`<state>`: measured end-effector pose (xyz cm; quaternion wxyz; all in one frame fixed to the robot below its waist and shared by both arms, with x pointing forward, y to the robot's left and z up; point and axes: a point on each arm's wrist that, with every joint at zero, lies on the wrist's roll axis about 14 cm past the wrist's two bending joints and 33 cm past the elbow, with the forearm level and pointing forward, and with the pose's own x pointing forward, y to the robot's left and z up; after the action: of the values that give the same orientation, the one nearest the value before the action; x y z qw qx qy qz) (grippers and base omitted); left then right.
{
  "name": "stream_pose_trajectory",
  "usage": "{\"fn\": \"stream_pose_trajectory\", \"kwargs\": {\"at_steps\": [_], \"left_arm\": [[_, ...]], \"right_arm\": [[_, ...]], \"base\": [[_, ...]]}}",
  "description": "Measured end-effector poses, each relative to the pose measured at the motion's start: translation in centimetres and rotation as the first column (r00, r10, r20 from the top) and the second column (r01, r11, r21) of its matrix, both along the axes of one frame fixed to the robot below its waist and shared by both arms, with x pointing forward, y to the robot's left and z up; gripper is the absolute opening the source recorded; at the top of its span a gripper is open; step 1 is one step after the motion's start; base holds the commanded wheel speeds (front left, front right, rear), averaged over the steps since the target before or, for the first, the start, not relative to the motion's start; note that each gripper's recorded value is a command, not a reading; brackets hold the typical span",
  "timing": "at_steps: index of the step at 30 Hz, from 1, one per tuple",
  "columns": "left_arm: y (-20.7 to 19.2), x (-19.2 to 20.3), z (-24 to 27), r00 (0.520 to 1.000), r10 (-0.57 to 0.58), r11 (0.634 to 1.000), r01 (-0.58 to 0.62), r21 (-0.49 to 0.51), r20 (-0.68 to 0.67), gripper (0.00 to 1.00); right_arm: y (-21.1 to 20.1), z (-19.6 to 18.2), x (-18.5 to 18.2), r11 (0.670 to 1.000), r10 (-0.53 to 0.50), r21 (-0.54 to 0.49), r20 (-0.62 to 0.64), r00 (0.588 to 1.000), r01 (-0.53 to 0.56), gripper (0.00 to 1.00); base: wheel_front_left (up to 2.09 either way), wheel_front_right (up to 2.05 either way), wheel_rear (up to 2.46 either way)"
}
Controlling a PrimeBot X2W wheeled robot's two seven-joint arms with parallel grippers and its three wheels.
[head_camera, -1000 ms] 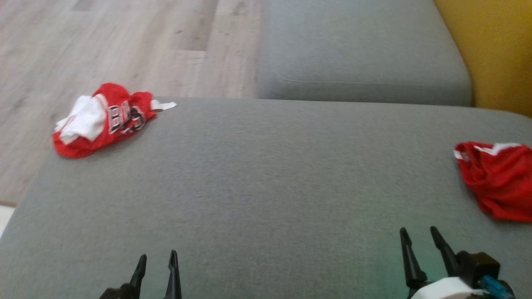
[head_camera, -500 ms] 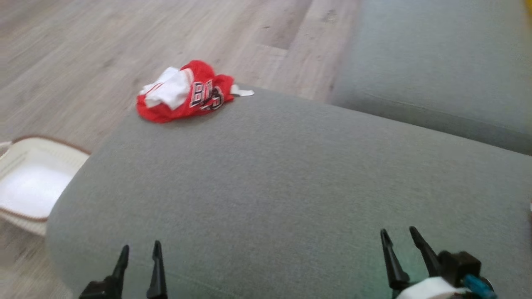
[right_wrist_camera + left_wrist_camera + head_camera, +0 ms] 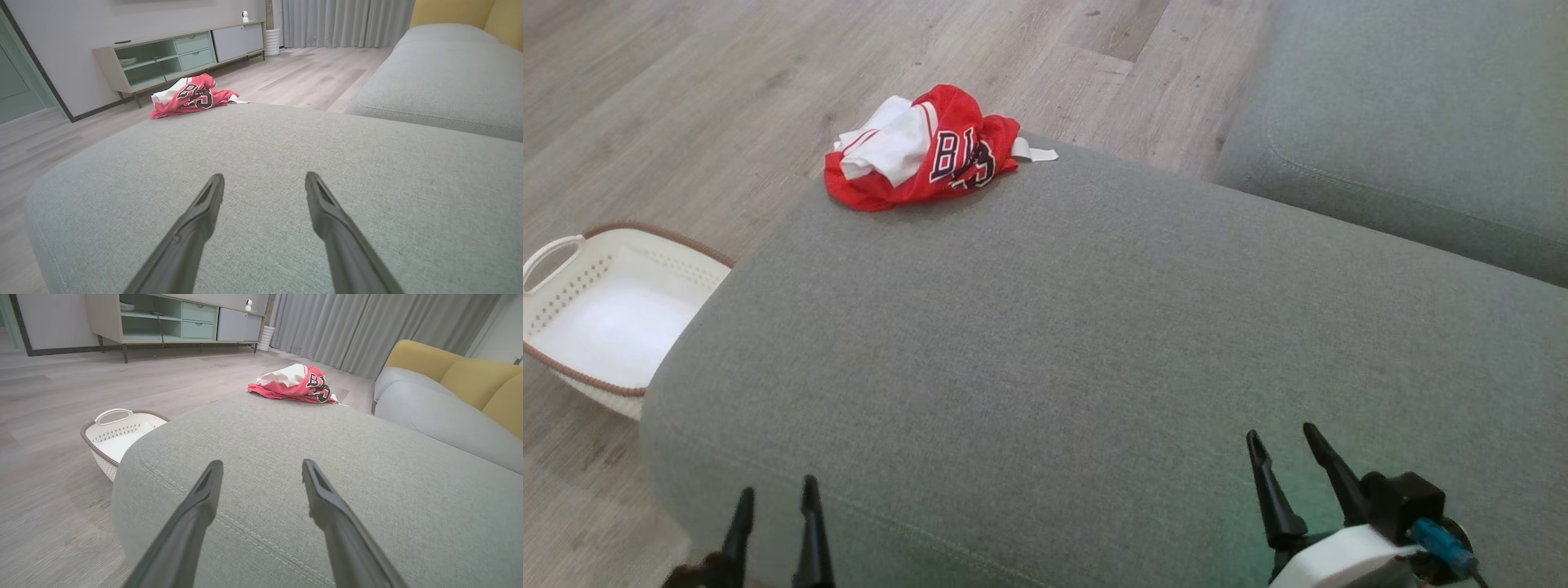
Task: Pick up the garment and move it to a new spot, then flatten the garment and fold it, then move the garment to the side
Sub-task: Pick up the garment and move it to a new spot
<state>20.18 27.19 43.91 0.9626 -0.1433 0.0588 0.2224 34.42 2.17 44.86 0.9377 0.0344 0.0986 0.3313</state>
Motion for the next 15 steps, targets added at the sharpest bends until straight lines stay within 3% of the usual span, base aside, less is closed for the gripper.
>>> {"fn": "stream_pose_trajectory", "kwargs": {"at_steps": [8,15], "left_arm": [[4.0,-0.9,3.1,0.995,0.083,0.993,-0.088,0.076,0.058,1.00],[7.6,2.7,9.1,0.997,0.004,0.968,-0.023,0.248,0.077,1.00]], "right_arm": [[-0.7,0.0,0.7,1.000,-0.018,-0.010,0.012,1.000,0.018,1.00],[-1.4,0.6,2.7,0.998,-0.041,-0.041,0.039,0.998,0.042,1.00]], "base": [[0.00,0.00,0.00],[0.00,0.00,0.00]]}}
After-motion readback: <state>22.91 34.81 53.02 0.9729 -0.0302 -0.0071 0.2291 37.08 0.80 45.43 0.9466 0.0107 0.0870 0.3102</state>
